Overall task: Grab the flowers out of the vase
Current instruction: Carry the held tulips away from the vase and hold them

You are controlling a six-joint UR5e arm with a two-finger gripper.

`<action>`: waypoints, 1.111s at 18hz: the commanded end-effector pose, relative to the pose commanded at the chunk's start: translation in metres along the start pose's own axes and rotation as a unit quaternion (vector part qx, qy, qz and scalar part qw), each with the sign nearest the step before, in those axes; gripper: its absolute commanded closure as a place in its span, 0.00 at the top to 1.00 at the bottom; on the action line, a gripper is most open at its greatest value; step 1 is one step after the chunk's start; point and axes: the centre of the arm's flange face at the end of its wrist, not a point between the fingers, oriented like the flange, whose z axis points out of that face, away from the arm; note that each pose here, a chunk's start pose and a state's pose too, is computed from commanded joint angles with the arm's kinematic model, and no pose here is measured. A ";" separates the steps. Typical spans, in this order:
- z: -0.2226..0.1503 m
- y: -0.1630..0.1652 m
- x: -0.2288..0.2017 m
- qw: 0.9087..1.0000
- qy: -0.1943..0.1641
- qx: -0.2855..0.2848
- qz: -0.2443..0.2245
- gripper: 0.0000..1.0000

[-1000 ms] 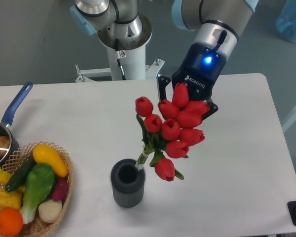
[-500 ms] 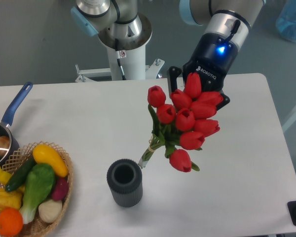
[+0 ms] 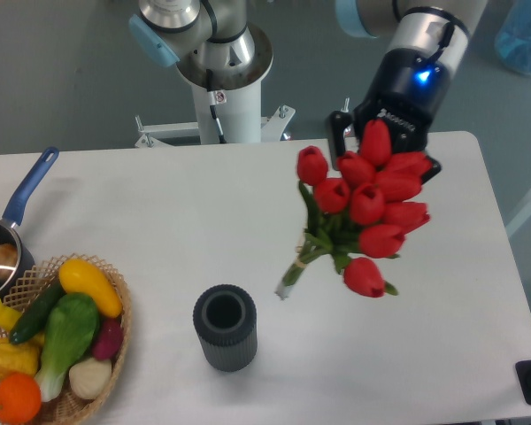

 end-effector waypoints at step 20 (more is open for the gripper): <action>0.075 0.090 -0.014 0.907 -0.088 -0.340 0.233 0.00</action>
